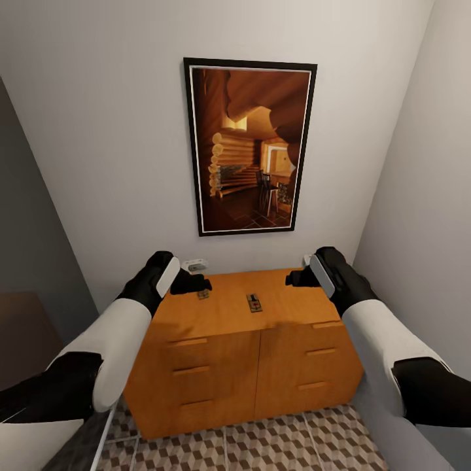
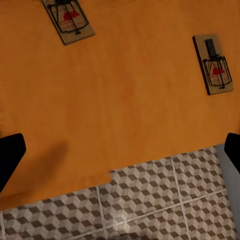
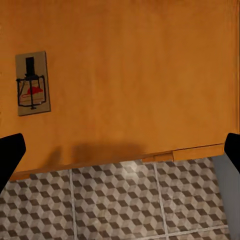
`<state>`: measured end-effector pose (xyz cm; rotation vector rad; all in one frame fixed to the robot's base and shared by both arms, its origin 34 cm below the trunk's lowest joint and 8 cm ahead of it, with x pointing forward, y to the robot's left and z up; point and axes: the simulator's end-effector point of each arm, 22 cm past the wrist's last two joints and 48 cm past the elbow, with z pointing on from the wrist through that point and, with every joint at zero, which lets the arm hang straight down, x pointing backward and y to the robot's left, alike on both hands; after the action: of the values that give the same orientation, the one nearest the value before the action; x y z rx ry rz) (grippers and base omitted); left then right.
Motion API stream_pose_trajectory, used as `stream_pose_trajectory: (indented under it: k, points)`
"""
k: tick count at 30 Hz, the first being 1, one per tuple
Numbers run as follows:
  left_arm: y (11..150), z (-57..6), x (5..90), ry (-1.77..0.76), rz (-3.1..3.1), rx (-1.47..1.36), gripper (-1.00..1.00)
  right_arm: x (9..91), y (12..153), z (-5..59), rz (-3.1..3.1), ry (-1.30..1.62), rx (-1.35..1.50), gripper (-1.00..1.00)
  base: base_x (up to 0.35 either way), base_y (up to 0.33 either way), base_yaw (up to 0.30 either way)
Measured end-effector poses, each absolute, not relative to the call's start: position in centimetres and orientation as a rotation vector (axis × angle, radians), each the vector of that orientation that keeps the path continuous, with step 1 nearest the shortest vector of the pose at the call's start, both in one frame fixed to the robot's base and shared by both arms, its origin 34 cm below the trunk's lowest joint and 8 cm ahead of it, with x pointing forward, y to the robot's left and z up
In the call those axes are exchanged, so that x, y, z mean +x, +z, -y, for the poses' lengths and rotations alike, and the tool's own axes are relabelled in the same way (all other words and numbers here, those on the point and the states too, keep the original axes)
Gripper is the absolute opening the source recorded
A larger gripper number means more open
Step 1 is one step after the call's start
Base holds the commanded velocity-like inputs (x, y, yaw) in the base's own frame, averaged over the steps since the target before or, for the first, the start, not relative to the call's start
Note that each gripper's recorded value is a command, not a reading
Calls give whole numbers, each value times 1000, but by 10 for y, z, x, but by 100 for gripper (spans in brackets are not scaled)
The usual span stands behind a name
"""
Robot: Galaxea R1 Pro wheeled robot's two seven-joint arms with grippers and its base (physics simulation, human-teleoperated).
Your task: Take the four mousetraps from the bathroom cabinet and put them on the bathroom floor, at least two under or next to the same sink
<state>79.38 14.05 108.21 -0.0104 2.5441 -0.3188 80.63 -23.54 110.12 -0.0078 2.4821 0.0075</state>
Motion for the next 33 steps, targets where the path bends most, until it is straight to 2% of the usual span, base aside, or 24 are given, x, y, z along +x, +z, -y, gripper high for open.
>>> stream_pose_trajectory:
  k: [10,33]
  points:
    - [1061,-161,786,-59,-2613,-64,100,818,1128,255,-2445,-80,26,100,0,0,0]
    - [1065,-172,787,57,-2619,-118,100,829,1156,257,-2401,-94,28,100,0,0,0]
